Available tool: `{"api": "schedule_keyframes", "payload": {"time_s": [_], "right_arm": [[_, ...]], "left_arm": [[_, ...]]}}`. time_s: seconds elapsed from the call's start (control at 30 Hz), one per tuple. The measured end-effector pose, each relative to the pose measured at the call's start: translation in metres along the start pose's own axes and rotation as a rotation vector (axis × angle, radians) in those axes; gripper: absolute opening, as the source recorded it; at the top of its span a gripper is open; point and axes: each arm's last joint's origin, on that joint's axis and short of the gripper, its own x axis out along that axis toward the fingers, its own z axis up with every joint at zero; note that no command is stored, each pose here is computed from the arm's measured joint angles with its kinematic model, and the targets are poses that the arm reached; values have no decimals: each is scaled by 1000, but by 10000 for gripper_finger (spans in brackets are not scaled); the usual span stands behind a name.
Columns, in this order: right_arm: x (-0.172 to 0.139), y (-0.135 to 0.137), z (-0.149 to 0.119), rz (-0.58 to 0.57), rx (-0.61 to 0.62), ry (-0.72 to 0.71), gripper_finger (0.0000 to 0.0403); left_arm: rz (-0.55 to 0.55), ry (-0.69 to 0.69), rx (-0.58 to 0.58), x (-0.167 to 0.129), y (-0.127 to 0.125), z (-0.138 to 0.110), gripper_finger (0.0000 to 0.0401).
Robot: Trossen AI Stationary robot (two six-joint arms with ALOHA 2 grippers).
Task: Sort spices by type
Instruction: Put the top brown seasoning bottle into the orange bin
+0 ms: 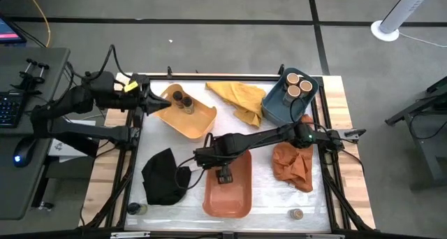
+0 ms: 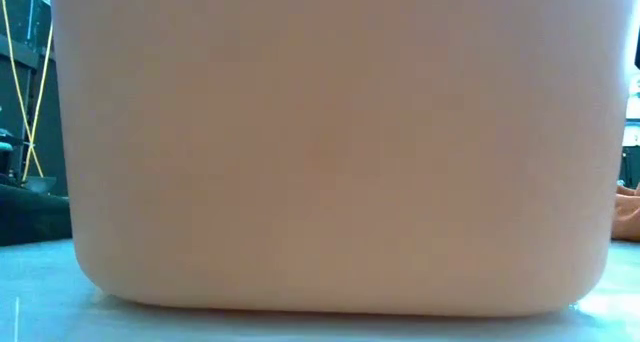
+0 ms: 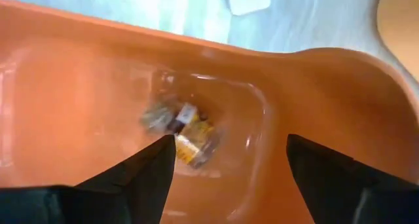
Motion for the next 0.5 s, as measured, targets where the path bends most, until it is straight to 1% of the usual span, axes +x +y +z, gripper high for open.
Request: {"api": "schedule_keyframes", "payload": {"time_s": [0.07,0.17,0.23,0.3,0.37,0.43,0.5], "right_arm": [[-11,4,-2,17,-9,-14,285],[-20,13,-8,74,-32,13,285],[-20,23,-13,82,-75,60,285],[-15,36,-14,83,-165,78,286],[-9,49,-13,39,-289,66,286],[-4,57,-10,-38,-397,31,286],[0,57,-4,-90,-446,-15,286]], "left_arm": [[-3,6,-21,2,-5,-2,0],[-11,19,-29,4,-11,-6,0],[-21,36,0,8,-17,-8,0],[-18,54,53,13,-21,-12,0],[-6,81,111,19,-24,-16,0],[0,114,146,26,-26,-20,0],[-10,137,157,31,-29,-23,0]]}}
